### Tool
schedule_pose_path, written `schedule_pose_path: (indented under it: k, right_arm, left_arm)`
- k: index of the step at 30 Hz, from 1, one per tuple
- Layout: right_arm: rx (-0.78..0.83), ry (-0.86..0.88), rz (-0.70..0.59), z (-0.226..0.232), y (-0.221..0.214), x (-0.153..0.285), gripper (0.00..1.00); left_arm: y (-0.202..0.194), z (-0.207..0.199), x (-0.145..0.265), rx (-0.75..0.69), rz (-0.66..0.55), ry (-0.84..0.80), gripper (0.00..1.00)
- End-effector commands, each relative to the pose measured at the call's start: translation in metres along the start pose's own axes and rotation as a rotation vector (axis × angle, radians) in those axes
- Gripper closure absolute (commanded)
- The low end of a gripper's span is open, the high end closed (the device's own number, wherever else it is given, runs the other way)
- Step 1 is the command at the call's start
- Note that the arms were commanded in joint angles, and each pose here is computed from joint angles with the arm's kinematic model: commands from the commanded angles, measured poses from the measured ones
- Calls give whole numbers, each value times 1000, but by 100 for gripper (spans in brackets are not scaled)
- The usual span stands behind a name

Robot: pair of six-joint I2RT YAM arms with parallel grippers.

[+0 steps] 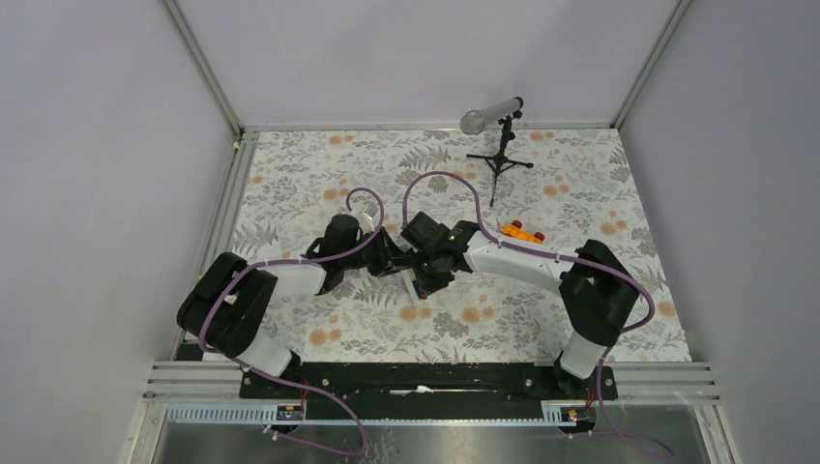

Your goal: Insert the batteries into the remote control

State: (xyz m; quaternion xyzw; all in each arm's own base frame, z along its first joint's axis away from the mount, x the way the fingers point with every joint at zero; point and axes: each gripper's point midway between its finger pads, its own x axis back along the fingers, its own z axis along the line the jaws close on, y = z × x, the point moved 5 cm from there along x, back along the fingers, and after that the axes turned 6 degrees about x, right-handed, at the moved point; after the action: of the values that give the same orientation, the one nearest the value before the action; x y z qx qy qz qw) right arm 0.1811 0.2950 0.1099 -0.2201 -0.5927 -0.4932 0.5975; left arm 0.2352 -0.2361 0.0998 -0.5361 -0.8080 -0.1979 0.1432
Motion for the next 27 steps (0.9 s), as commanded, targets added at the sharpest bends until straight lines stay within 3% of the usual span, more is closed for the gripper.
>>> schedule_pose_path:
  k: [1, 13, 21, 27]
  right_arm:
    - [0, -7, 20, -2, 4, 0, 79]
    - [0, 31, -20, 1, 10, 7, 73]
    - [-8, 91, -45, 5, 13, 8, 80]
    - [18, 123, -55, 8, 13, 12, 74]
  left_arm:
    - [12, -32, 0, -50, -23, -117, 100]
    - [12, -33, 1, -37, -29, -125, 100]
    - [13, -33, 1, -34, -31, -123, 100]
    - [13, -34, 1, -35, -30, -126, 100]
